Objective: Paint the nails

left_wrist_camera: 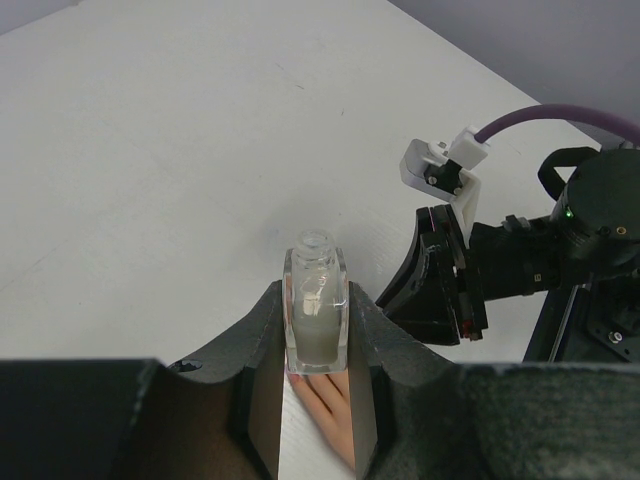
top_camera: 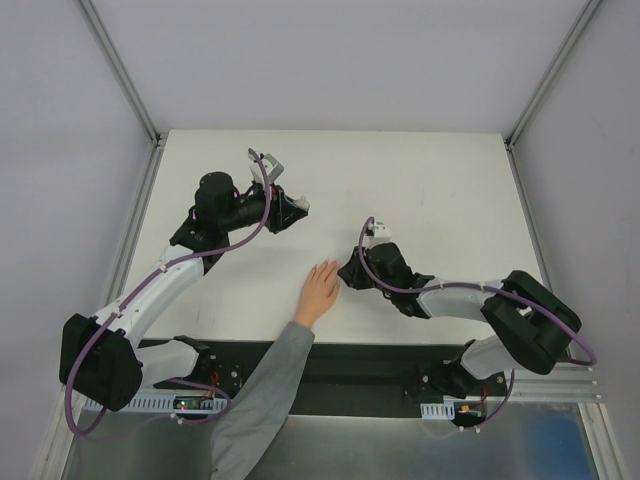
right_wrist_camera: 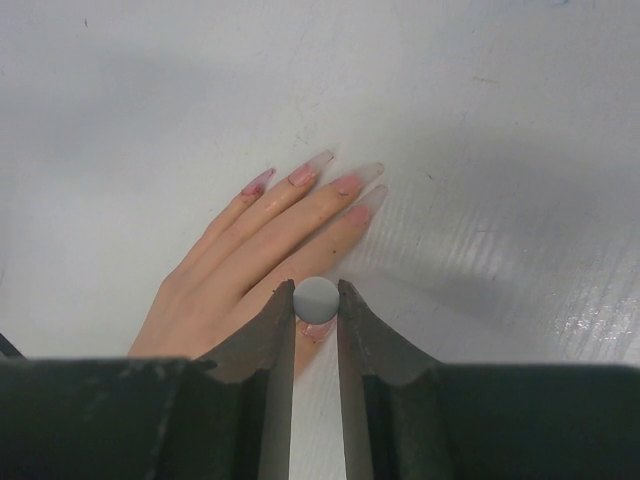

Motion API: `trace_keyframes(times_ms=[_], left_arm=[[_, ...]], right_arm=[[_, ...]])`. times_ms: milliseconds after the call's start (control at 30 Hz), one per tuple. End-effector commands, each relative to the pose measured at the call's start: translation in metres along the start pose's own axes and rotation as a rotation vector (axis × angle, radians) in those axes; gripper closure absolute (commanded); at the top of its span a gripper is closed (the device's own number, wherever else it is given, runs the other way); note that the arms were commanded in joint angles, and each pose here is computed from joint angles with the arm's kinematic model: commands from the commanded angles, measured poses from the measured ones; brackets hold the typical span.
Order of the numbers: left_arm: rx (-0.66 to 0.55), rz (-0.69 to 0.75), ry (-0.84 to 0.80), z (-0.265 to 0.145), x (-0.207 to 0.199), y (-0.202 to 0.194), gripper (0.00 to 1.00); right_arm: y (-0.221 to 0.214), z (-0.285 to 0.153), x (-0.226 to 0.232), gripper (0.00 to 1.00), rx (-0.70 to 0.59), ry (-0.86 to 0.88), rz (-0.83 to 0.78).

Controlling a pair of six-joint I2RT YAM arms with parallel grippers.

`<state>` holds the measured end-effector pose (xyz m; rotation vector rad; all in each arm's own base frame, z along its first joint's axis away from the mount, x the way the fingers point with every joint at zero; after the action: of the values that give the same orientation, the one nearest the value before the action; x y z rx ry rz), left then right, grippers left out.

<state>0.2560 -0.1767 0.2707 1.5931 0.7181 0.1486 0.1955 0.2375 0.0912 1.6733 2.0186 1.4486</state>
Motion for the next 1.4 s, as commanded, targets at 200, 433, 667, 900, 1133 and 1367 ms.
trace_keyframes(times_ms=[200,433,667,900,1133,1367], left_arm=[[-0.040,0.052,-0.054,0.002,-0.009,0.015,1.00],[-0.039,0.053,-0.055,0.002,-0.009,0.015,1.00],[-0.039,0.053,-0.056,0.002,-0.009,0.015,1.00],[-0.038,0.052,-0.056,0.002,-0.009,0.014,1.00],[-0.039,0.055,-0.052,0.002,-0.009,0.014,1.00],[-0.035,0.051,-0.053,0.003,-0.008,0.013,1.00]], right_arm=[[0.011,0.008,0.001,0.99,-0.024,-0.001,0.030],[0.013,0.010,0.000,0.99,-0.020,-0.010,0.030],[0.015,0.010,0.005,0.99,-0.031,0.043,0.012],[0.013,0.005,0.006,0.99,-0.048,0.075,0.013],[0.009,0.003,0.005,0.99,-0.026,0.058,0.031],[0.005,-0.003,0.007,0.99,-0.016,-0.014,-0.002]])
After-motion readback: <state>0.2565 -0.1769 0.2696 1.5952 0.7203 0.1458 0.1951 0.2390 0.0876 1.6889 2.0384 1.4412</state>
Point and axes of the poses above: each gripper's point midway between its finger pads, its own z axis out along the fingers, its own x axis along the line the jaws close on, y = z × x, the point moved 8 cm from there along -z, back along the fingers, and after that the axes turned 3 degrees about -z, right-handed, at the moved point
